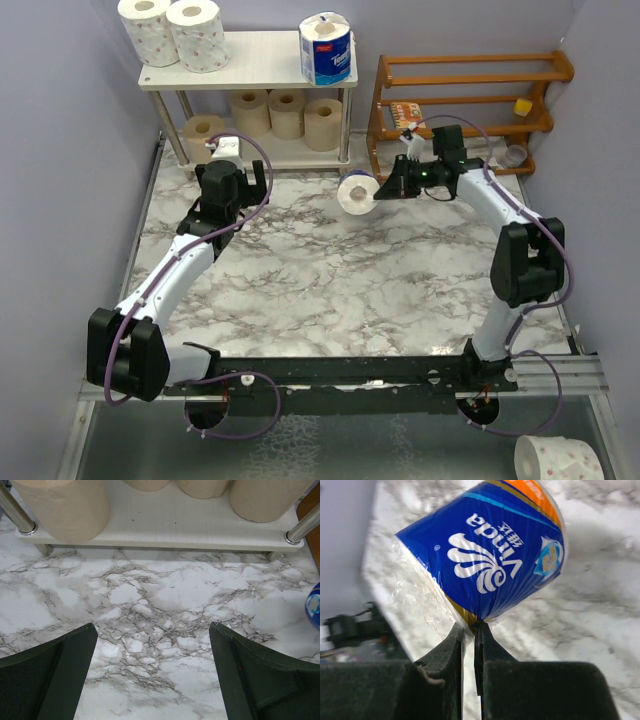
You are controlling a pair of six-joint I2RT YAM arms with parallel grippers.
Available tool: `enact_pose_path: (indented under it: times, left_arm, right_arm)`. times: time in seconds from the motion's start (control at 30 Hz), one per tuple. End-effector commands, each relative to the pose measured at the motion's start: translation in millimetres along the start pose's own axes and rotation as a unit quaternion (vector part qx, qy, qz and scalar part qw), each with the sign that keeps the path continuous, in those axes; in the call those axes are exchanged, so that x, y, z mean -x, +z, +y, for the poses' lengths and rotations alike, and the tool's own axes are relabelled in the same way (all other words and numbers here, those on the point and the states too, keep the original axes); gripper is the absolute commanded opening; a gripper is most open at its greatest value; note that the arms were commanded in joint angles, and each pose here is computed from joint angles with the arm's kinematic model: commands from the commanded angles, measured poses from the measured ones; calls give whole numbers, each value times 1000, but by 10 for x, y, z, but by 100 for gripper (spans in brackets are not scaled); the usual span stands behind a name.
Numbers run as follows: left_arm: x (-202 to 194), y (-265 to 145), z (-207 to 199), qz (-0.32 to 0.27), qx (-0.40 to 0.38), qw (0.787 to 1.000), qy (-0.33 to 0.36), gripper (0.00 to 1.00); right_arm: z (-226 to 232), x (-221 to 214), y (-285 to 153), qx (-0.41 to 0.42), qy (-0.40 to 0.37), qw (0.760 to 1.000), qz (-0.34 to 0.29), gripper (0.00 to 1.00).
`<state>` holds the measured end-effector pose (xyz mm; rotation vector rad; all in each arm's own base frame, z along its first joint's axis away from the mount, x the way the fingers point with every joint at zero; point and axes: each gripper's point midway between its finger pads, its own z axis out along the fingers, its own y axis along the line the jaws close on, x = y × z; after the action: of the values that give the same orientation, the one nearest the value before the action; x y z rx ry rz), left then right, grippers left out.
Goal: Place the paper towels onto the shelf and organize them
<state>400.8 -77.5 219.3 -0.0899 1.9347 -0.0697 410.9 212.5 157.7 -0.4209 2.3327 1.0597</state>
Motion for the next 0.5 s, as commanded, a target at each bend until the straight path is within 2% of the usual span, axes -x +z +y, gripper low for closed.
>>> enact_pose_path:
  times: [0.0, 0.03, 0.13, 0.3, 0.47]
  left_arm:
    - [128, -12, -53, -7, -13, 1000, -12, 99]
    - [126, -12, -52, -6, -13, 1000, -12, 99]
    - [127, -16, -58, -6, -15, 1000, -13, 99]
    - [118, -20, -55, -5, -15, 1000, -13, 99]
    - [91, 6, -90, 1, -22, 1000, -17, 99]
  right_arm:
    - [836, 61, -436, 218, 52, 975, 8, 1]
    - [922, 24, -480, 253, 58, 965, 24, 1]
    - [982, -38, -529, 271, 92, 957, 48, 1]
    - [1162, 75, -757, 295, 51, 954, 31, 1]
    - [1366, 507, -1093, 304, -4, 952, -17, 1]
